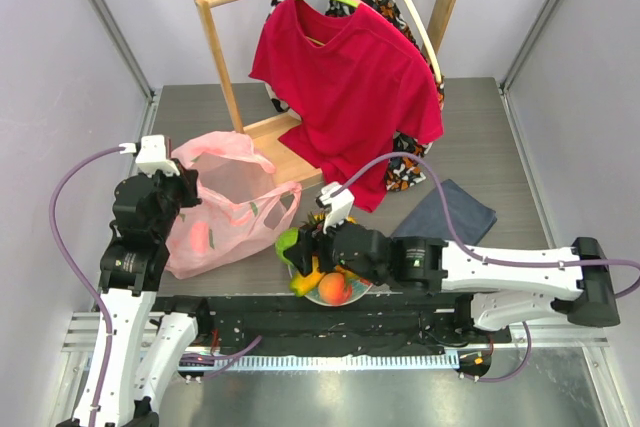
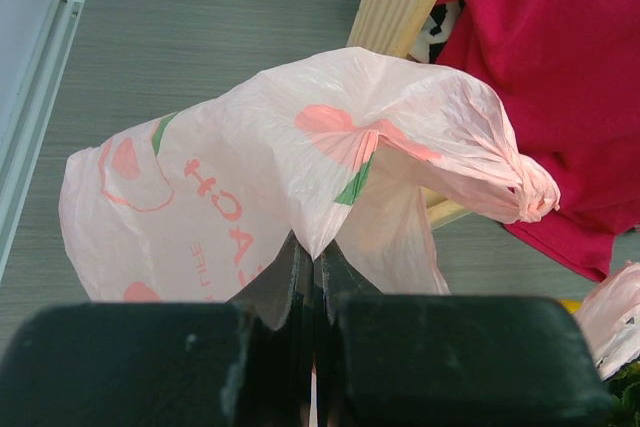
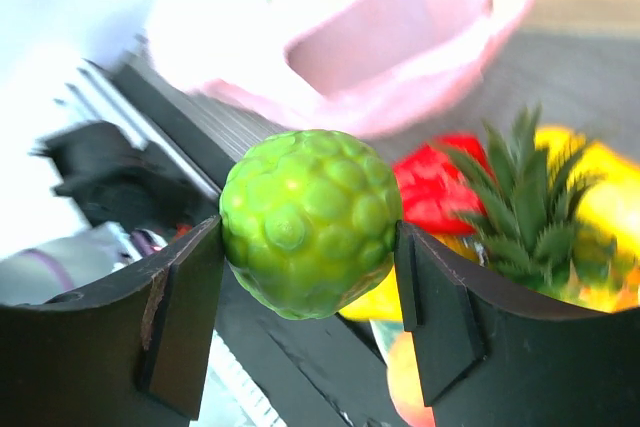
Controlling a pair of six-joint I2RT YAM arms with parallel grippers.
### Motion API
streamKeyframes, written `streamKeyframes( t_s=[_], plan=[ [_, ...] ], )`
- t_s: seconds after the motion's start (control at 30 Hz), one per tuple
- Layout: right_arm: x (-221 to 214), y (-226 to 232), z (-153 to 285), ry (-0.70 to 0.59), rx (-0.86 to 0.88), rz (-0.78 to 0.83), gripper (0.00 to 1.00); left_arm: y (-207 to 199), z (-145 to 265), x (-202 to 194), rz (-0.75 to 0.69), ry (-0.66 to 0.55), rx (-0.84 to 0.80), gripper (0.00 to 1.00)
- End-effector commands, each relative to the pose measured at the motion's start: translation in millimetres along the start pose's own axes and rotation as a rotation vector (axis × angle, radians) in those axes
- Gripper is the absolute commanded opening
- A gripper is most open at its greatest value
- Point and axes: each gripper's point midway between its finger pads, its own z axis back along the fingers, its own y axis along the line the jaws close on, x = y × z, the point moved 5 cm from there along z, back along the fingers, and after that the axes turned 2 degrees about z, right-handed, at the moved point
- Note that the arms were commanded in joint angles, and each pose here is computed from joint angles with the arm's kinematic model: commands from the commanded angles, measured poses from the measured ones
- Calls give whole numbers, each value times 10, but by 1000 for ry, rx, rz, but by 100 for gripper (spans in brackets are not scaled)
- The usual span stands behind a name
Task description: Place the fruits into the plastic bag
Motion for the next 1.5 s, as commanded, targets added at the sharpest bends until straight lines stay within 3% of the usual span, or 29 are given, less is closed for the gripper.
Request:
streamKeyframes(
  t_s=[0.0, 0.37, 0.47, 0.6, 0.93, 1.2, 1.47],
  plan=[
    [665, 163, 181, -195, 121, 25, 32, -26, -24, 71, -1, -37, -19, 0],
    [1518, -16, -131, -279, 267, 108, 31, -127, -27, 55, -8, -27, -103, 0],
    [1618, 1, -324, -251, 331, 147, 31, -136, -33, 51, -11, -24, -110, 0],
    [1507, 18, -734, -161, 381, 176, 31, -139, -45, 38, -12, -17, -115, 0],
    [1007, 4, -1215, 34, 431, 130, 27, -151, -55, 32, -11, -10, -123, 0],
    [732, -279, -1568, 122, 347, 94, 27, -157, -64, 20, -12, -3, -128, 0],
    [584, -285, -1736, 160, 343, 58, 26, -168, -72, 14, -11, 0, -137, 0]
  ],
)
